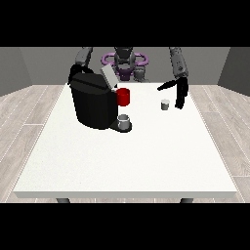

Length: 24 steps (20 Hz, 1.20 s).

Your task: Insert the coffee pod into the coffee machine and close the lid

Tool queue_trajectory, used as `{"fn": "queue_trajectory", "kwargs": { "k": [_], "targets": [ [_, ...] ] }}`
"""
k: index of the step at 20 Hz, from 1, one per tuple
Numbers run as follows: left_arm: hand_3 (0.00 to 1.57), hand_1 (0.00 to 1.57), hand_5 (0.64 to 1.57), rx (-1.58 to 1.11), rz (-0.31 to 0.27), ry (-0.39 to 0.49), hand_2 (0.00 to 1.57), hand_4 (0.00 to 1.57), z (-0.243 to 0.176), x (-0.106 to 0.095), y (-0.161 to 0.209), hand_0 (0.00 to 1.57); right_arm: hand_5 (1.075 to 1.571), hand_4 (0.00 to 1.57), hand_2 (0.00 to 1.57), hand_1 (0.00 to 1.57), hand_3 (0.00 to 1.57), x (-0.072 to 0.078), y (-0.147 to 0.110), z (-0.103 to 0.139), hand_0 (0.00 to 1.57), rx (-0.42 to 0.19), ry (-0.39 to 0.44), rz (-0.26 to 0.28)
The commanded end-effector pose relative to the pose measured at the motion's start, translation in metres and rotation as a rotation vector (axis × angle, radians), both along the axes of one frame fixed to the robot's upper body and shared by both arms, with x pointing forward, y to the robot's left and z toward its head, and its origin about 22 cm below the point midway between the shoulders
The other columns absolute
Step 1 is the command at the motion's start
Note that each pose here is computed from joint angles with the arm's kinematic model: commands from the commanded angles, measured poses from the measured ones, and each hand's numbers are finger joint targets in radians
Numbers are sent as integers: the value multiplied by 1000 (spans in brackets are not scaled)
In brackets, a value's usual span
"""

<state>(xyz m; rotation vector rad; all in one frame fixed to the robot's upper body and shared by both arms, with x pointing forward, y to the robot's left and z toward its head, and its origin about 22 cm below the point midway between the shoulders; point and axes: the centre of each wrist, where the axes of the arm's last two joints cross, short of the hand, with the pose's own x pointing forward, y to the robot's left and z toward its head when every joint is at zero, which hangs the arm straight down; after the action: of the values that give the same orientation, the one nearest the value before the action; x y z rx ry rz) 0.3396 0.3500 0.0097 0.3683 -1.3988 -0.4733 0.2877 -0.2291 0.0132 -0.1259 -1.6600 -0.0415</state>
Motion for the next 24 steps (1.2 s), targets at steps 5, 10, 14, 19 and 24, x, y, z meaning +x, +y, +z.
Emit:
{"fn": "queue_trajectory", "kwargs": {
  "k": [5, 10, 14, 19, 24],
  "targets": [
    [501, 807, 1571, 99, 40, 60, 847, 0, -25, 0, 3, 807, 1571, 393, 0, 0, 0, 8, 1, 6, 0, -1, 11, 15],
    [472, 580, 1571, 200, 14, 109, 719, 0, -35, -1, -11, 580, 1571, 453, 0, 0, 0, 1, -12, -9, 0, 12, 68, 18],
    [454, 547, 1571, 295, -27, 81, 697, 0, -30, -6, 25, 547, 1571, 520, 0, 0, 0, -1, 18, 1, 0, -9, 14, 12],
    [619, 719, 1571, 328, 41, -49, 851, 151, -22, 10, 12, 719, 1571, 515, 0, 0, 0, 14, 11, 28, 0, 28, -12, 10],
    [737, 824, 1571, 348, 44, -66, 972, 389, -30, 9, 8, 824, 1571, 514, 0, 0, 0, 8, -19, 7, 0, 48, -21, 0]
  ]
}}
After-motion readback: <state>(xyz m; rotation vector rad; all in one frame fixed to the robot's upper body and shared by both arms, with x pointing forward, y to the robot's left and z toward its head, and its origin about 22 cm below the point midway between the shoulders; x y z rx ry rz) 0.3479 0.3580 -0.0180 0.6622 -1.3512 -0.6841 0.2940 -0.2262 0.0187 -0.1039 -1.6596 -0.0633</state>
